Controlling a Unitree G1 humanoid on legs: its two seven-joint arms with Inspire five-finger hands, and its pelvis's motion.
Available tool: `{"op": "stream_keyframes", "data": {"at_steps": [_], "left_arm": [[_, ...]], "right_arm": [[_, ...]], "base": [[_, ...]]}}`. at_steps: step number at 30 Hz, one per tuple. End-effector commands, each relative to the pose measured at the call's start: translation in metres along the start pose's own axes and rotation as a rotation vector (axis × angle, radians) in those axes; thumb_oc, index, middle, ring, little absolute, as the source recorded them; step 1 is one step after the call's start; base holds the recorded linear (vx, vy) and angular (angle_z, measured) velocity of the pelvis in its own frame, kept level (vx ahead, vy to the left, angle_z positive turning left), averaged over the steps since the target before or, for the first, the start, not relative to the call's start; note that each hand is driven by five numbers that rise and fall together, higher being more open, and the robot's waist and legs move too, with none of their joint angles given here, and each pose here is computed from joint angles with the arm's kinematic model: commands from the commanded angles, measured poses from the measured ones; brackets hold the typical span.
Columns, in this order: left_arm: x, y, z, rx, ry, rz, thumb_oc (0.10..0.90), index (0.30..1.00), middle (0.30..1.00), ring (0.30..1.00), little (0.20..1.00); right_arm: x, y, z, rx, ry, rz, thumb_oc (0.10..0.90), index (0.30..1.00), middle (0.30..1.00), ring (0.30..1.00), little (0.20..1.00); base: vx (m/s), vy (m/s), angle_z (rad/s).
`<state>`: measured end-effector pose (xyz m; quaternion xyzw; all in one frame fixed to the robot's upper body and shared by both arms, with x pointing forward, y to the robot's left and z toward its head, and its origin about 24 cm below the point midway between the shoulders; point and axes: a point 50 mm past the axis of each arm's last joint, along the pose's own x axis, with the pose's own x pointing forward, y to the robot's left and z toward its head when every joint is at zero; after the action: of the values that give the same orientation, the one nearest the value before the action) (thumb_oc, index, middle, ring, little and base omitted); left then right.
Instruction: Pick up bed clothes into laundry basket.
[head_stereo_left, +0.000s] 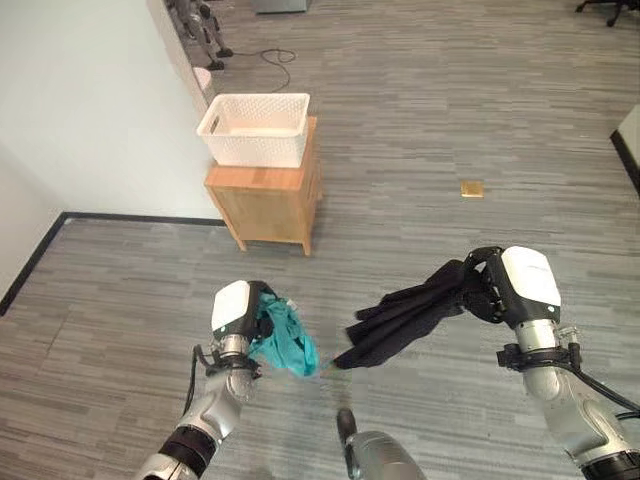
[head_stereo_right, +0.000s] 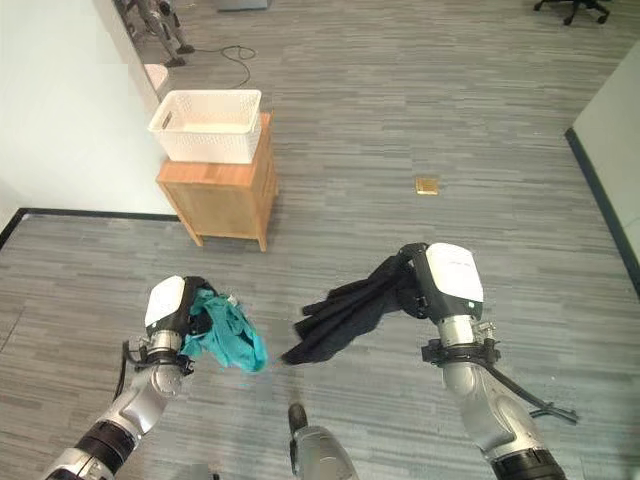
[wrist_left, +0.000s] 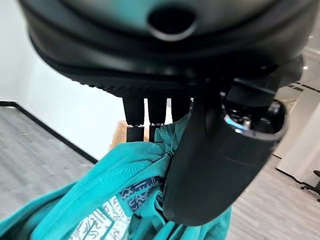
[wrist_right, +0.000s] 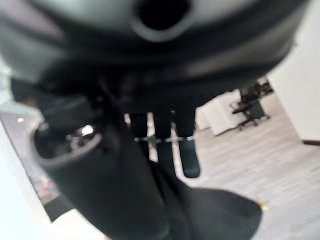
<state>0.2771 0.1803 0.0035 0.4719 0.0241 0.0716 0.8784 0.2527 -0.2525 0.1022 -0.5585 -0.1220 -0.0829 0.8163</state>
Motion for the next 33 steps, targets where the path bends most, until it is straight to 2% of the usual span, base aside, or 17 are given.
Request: {"op": "stream_keyframes", "data": {"at_steps": [1,5,11,15,17,19,22,23,25,28,29,33], "left_arm": [[0.028,0.048,0.052,-0.053,-0.243,0.237,0.400,0.300,0.300,0.300,0.300],[0.028,0.041,0.062,-0.071,-0.264,0.215,0.400,0.300,0.300,0.300,0.300],[0.018,0.027,0.053,-0.048,-0.220,0.155,0.400,0.300,0.300,0.300,0.300],[0.019,0.025,0.053,-0.038,-0.217,0.145,0.400,0.300,0.300,0.300,0.300],[0.024,0.030,0.052,-0.003,-0.222,0.163,0.400,0.300,0.300,0.300,0.300],[0.027,0.037,0.060,0.020,-0.273,0.195,0.400,0.300,0.300,0.300,0.300],[0.025,0.035,0.061,0.034,-0.295,0.189,0.400,0.300,0.300,0.300,0.300],[0.025,0.035,0.062,0.032,-0.297,0.186,0.400,0.300,0.300,0.300,0.300],[0.025,0.031,0.063,0.019,-0.306,0.163,0.400,0.300,0.300,0.300,0.300],[0.023,0.036,0.051,0.027,-0.277,0.171,0.400,0.300,0.300,0.300,0.300],[0.013,0.033,0.041,0.015,-0.266,0.153,0.400,0.300,0.300,0.300,0.300],[-0.001,0.037,0.018,-0.016,-0.200,0.162,0.400,0.300,0.300,0.300,0.300]], "right_arm": [[0.028,-0.063,0.048,-0.030,-0.285,-0.278,0.400,0.300,0.300,0.300,0.300],[0.028,-0.061,0.035,-0.111,-0.232,-0.282,0.400,0.300,0.300,0.300,0.300],[0.015,-0.040,0.021,-0.057,-0.114,-0.244,0.400,0.300,0.300,0.300,0.300],[0.015,-0.036,0.032,-0.010,-0.137,-0.257,0.400,0.300,0.300,0.300,0.300],[0.018,-0.046,0.044,0.012,-0.195,-0.312,0.400,0.300,0.300,0.300,0.300],[0.019,-0.071,0.055,-0.010,-0.282,-0.410,0.400,0.300,0.300,0.300,0.300],[0.014,-0.101,0.060,-0.066,-0.341,-0.522,0.400,0.300,0.300,0.300,0.300],[0.012,-0.102,0.059,-0.068,-0.338,-0.522,0.400,0.300,0.300,0.300,0.300],[0.012,-0.135,0.073,-0.164,-0.445,-0.640,0.400,0.300,0.300,0.300,0.300],[0.018,-0.148,0.085,-0.195,-0.517,-0.628,0.400,0.300,0.300,0.300,0.300],[0.031,-0.170,0.101,-0.278,-0.610,-0.648,0.400,0.300,0.300,0.300,0.300],[0.057,-0.187,0.118,-0.354,-0.665,-0.602,0.400,0.300,0.300,0.300,0.300]], "base": [[0.82,-0.038,-0.46],[0.68,-0.024,-0.31],[0.76,-0.077,-0.12],[0.34,-0.059,-0.19],[0.50,-0.094,0.16],[0.56,-0.213,0.65],[0.37,-0.237,1.00],[0.17,-0.122,1.60],[0.22,-0.208,1.94],[0.12,-0.263,1.07],[0.07,-0.259,0.69],[0.07,-0.187,0.37]]}}
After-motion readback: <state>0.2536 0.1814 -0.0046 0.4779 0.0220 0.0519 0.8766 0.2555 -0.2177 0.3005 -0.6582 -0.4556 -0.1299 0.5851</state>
